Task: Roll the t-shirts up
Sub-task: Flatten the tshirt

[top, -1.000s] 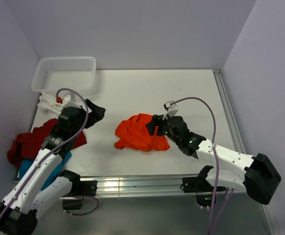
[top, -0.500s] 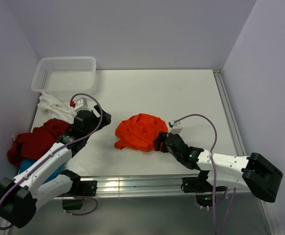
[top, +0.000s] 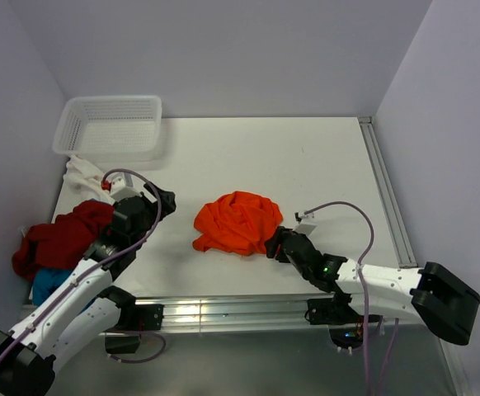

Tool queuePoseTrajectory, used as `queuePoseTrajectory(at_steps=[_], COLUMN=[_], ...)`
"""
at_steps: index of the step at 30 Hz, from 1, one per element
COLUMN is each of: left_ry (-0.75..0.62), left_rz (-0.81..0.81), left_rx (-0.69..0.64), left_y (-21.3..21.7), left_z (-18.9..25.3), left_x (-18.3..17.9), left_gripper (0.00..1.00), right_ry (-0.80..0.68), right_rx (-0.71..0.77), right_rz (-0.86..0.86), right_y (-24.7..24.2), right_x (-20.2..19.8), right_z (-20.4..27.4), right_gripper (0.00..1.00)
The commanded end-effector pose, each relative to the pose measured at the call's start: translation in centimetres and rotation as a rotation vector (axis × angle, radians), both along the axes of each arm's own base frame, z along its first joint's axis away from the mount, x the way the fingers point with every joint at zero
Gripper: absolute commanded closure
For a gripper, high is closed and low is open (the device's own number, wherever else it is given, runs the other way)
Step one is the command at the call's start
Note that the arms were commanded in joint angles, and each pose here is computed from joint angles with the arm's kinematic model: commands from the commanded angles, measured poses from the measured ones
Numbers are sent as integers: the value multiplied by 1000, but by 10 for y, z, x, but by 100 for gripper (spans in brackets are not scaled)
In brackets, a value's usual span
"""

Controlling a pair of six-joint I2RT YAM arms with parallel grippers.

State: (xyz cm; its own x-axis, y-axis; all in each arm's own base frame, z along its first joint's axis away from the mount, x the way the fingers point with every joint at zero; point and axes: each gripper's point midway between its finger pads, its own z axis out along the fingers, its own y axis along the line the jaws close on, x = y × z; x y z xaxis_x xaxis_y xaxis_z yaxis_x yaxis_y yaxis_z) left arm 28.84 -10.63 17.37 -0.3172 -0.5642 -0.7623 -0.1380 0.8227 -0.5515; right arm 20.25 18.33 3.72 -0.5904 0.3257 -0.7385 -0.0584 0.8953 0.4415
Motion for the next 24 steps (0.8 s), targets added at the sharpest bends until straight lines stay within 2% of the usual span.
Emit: queuePoseTrajectory(at_steps=[1, 4, 6, 7, 9, 10, 11, 15, 24], left_ry=[-68, -77, -79, -71, -60, -44, -33, 24, 46], left_rz=[30, 20, 0, -1, 1, 4, 14, -23, -158], left_rx=[2, 6, 5, 12, 22, 29, 33, 68, 59], left_y=[7, 7, 3, 3, 3, 3, 3, -6, -36], left_z=[15, 15, 15, 13, 10, 6, 5, -9, -24], left_x=[0, -1, 0, 1, 2, 4, 6, 12, 24], left_gripper=[16, 16, 16, 16, 16, 8, 1, 0, 1], right_ry=[-3, 14, 26, 28, 20, 14, 7, -54, -224], right_rx=[26, 19, 25, 31, 50, 55, 58, 74, 115], right_rz=[-17, -15, -7, -4, 8, 10, 10, -10, -107], right_y=[7, 11, 15, 17, 23, 24, 24, 26, 7], right_x=[4, 5, 5, 6, 7, 8, 9, 19, 38], right_z=[1, -8, -13, -13, -7, -3, 2, 35, 129], right_gripper=[35, 35, 42, 57, 77, 88, 89, 100, 100])
